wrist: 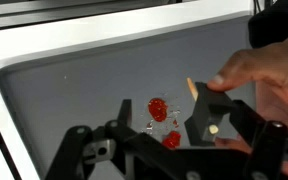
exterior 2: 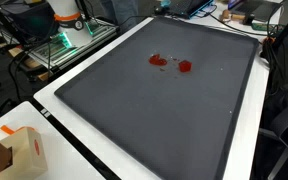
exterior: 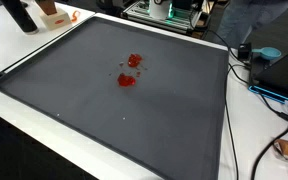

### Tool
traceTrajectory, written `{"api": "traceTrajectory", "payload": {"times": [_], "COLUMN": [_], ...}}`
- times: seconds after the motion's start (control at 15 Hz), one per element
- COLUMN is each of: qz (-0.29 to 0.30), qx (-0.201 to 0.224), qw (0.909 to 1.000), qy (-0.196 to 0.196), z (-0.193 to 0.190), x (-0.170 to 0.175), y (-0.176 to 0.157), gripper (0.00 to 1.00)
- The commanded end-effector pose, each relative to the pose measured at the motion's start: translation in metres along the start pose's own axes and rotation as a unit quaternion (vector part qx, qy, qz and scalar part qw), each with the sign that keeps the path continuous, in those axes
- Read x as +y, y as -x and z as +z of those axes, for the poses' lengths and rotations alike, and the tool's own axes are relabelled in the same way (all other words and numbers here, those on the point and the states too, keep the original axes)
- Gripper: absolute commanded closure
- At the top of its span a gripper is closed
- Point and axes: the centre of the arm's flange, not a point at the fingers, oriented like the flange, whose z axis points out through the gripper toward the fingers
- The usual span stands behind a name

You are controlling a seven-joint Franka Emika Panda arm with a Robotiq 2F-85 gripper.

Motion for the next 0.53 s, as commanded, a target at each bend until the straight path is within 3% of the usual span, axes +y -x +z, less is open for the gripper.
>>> {"api": "traceTrajectory", "payload": {"times": [0.0, 0.07, 0.47], "qz": [0.000, 0.001, 0.000], "qx": [0.000, 0.001, 0.000], "qw": [1.0000, 1.0000, 1.0000], "qy": [0.000, -0.001, 0.001], "z": [-0.0001, -0.0007, 0.0001], "x": [0.0000, 0.0026, 0.0023], "y": [0.0000, 0.0016, -0.0008], "gripper": [0.09, 0.26, 0.72]}}
